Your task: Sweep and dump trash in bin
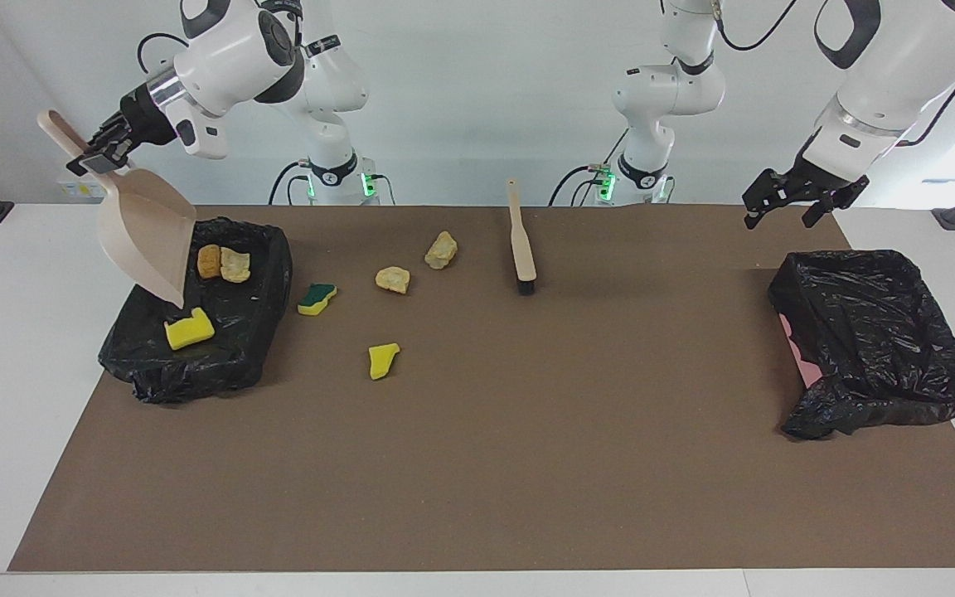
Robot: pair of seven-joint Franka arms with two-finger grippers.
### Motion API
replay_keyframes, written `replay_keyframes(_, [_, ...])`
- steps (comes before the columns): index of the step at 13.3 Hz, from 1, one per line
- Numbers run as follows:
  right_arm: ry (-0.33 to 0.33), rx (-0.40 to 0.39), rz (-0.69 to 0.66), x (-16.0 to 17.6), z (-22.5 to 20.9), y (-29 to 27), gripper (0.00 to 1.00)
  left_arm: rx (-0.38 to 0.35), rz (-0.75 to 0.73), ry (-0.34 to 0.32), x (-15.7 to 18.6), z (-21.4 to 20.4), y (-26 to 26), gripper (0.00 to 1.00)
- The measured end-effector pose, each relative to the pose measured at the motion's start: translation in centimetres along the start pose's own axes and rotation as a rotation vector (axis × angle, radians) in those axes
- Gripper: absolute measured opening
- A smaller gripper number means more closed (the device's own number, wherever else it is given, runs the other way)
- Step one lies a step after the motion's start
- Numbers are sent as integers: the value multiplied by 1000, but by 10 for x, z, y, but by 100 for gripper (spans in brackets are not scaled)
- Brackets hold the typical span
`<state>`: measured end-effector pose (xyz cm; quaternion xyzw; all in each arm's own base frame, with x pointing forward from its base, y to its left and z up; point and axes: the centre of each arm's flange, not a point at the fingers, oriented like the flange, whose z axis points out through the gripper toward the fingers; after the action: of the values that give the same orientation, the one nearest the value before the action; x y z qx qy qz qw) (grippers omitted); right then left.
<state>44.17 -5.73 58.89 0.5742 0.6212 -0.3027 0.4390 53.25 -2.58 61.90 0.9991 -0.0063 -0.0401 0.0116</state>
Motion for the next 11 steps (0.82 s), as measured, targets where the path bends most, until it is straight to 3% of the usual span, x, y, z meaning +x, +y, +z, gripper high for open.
replay_keyframes(3, [176, 139, 91, -7, -2, 12, 31, 1, 2, -24, -4, -15, 1, 100])
replay_keyframes(7, [384, 201, 240, -3, 0, 75, 31, 1, 2, -37, -2, -12, 1, 100])
replay_keyframes(11, [503, 263, 462, 52, -36, 113, 31, 1, 2, -39, -2, -12, 1, 100])
